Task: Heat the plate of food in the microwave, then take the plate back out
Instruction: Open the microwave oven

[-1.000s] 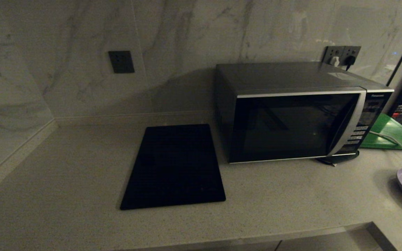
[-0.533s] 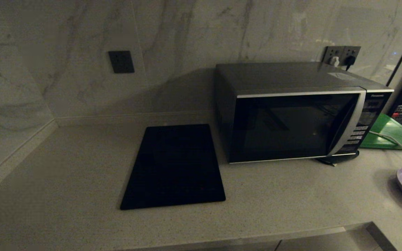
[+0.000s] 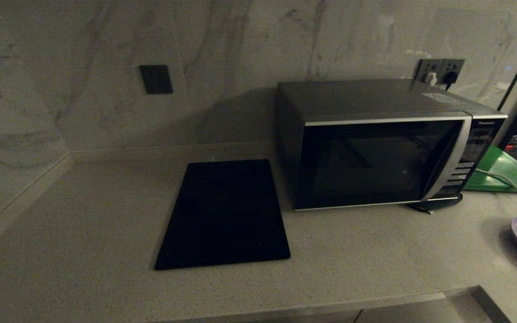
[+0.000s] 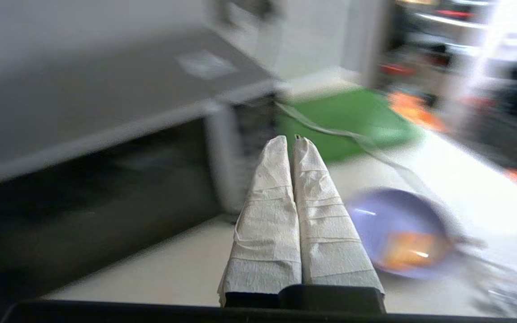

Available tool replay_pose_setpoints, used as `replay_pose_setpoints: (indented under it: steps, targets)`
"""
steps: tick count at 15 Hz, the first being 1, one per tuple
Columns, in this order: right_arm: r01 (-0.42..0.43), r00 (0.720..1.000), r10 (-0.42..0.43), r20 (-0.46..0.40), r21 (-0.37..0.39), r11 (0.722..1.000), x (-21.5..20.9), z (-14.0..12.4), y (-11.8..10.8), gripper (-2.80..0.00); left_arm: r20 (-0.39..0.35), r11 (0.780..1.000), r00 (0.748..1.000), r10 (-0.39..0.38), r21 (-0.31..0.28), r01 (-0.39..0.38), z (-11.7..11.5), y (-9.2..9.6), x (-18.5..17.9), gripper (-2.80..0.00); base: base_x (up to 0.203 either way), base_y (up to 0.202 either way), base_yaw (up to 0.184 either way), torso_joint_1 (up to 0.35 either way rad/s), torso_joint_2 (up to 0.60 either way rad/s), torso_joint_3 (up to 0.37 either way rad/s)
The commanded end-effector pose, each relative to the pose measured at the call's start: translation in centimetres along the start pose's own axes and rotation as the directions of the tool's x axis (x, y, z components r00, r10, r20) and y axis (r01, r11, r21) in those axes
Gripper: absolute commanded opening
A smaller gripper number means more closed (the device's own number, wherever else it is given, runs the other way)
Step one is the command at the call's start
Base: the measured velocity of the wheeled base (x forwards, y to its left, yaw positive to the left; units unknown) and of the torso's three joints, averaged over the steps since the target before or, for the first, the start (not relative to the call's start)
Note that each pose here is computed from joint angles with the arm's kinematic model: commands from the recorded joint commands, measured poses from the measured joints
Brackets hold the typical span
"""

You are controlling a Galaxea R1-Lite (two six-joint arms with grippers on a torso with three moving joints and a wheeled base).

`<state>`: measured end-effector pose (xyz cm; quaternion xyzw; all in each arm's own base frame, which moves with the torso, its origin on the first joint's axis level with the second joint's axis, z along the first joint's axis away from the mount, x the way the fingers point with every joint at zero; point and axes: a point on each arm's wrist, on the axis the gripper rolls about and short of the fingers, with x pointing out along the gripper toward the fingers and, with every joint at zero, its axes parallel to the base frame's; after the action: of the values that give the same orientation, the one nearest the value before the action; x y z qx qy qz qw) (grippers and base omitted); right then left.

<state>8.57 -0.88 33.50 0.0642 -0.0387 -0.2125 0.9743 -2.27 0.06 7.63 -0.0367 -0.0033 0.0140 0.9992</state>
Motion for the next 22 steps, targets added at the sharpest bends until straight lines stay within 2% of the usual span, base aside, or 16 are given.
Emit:
replay_pose_setpoints:
  steps: [1,3,5,6,8,9,11,13,14,16,20,22]
  targets:
    - [0.064,0.991,-0.077,-0.107,-0.123,0.990,4.5,-1.6,2.0,-2.80,0.001,1.000,1.000,0.001,0.000,-0.001,0.0,0.0,0.0,-2.80,0.000,0.000,0.000,0.000,0.00,0.000]
    - [0.068,0.986,-0.089,-0.140,-0.148,0.987,5.9,-2.4,2.9,-2.80,0.001,1.000,1.000,0.001,0.000,-0.001,0.0,0.0,0.0,-2.80,0.000,0.000,0.000,0.000,0.00,0.000]
    - [0.156,0.973,-0.183,-0.139,-0.183,0.971,6.9,-3.2,3.8,-2.80,0.001,1.000,1.000,0.001,0.000,-0.001,0.0,0.0,0.0,-2.80,0.000,0.000,0.000,0.000,0.00,0.000]
    - [0.223,0.958,-0.254,-0.133,-0.211,0.952,7.5,-3.8,4.5,-2.80,0.001,1.000,1.000,0.001,0.000,-0.001,0.0,0.0,0.0,-2.80,0.000,0.000,0.000,0.000,0.00,0.000]
    - [0.376,0.903,-0.417,-0.105,-0.279,0.884,8.7,-5.5,6.0,-2.80,0.001,1.000,1.000,0.001,0.000,-0.001,0.0,0.0,0.0,-2.80,0.000,0.000,0.000,0.000,0.00,0.000]
    - [0.397,0.895,-0.437,-0.093,-0.282,0.873,9.4,-6.5,6.9,-2.80,0.001,1.000,1.000,0.001,0.000,-0.001,0.0,0.0,0.0,-2.80,0.000,0.000,0.000,0.000,0.00,0.000]
    - [0.382,0.910,-0.408,-0.070,-0.236,0.893,10.9,-8.4,8.8,-2.80,0.001,1.000,1.000,0.001,0.000,-0.001,0.0,0.0,0.0,-2.80,0.000,0.000,0.000,0.000,0.00,0.000]
    - [0.367,0.927,-0.374,-0.026,-0.143,0.919,12.4,-10.4,10.6,-2.80,0.001,1.000,1.000,0.001,0.000,-0.001,0.0,0.0,0.0,-2.80,0.000,0.000,0.000,0.000,0.00,0.000]
    - [0.346,0.935,-0.353,-0.026,-0.133,0.929,12.7,-11.7,11.5,-2.80,0.001,1.000,1.000,0.001,0.000,-0.001,0.0,0.0,0.0,-2.80,0.000,0.000,0.000,0.000,0.00,0.000]
    - [0.306,0.948,-0.316,-0.040,-0.151,0.940,12.9,-13.0,12.7,-2.80,0.001,1.000,1.000,0.001,0.000,-0.001,0.0,0.0,0.0,-2.80,0.000,0.000,0.000,0.000,0.00,0.000]
    - [0.236,0.968,-0.246,-0.044,-0.165,0.958,13.1,-12.9,15.9,-2.80,0.001,1.000,1.000,0.001,0.000,-0.001,0.0,0.0,0.0,-2.80,0.000,0.000,0.000,0.000,0.00,0.000]
    - [0.215,0.971,-0.230,-0.062,-0.195,0.957,13.4,-13.4,17.0,-2.80,0.001,1.000,1.000,0.001,0.000,-0.001,0.0,0.0,0.0,-2.80,0.000,0.000,0.000,0.000,0.00,0.000]
